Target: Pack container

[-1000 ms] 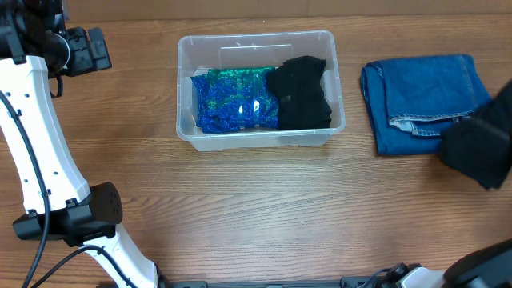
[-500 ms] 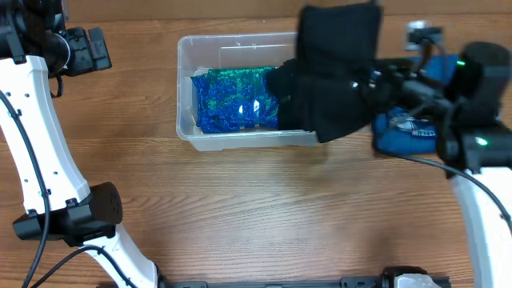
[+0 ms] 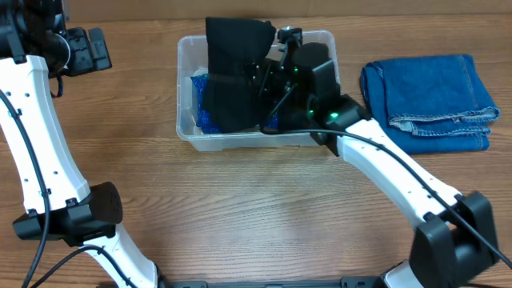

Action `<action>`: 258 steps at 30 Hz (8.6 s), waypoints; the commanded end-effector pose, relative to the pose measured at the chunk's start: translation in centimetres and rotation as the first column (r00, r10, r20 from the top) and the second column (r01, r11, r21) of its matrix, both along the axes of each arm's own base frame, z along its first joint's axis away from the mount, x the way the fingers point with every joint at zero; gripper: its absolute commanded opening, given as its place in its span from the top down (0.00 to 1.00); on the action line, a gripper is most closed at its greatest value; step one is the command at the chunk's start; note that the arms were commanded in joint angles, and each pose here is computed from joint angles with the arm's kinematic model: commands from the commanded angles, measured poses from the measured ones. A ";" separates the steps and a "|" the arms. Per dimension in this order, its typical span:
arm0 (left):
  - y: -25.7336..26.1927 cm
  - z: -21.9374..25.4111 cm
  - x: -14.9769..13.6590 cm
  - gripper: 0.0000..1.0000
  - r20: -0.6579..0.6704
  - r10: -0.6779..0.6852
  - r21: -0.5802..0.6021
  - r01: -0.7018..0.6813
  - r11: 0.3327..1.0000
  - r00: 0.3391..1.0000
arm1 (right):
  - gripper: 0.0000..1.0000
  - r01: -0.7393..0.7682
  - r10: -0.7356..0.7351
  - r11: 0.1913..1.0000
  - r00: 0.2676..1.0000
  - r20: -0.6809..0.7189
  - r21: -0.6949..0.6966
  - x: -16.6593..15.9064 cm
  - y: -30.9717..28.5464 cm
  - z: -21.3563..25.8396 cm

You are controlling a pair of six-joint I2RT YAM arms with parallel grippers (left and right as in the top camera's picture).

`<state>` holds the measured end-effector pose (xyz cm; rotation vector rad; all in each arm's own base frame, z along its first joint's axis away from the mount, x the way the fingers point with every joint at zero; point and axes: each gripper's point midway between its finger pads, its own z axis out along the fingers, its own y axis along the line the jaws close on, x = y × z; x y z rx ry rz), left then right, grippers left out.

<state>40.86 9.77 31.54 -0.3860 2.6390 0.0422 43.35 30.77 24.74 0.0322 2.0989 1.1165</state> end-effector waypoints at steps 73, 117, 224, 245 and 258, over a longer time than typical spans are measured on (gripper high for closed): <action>0.2 -0.4 0.1 0.00 -0.010 0.016 -0.003 -0.016 1.000 1.000 | 0.00 0.537 -0.682 0.692 0.266 -0.681 -0.482 -5.6 -41.8 -5.2; 0.2 -0.4 0.1 0.00 -0.010 0.016 -0.003 -0.016 1.000 1.000 | 0.96 0.567 -0.756 0.655 0.470 -0.456 -0.500 -3.2 -44.2 -11.4; 0.2 -0.4 0.1 0.00 -0.010 0.016 -0.003 -0.016 1.000 1.000 | 0.96 0.137 -0.108 0.682 0.990 0.087 -0.718 -4.9 -0.3 -1.8; 0.2 -0.4 0.1 0.00 -0.009 0.017 -0.004 -0.017 1.000 1.000 | 0.96 -0.151 -0.004 0.804 0.966 -0.258 -0.576 -0.3 0.8 -10.1; 0.2 -0.4 0.1 0.00 -0.010 0.017 -0.003 -0.017 1.000 1.000 | 0.96 -0.107 0.081 0.864 0.994 -0.073 -0.491 3.9 6.1 -8.2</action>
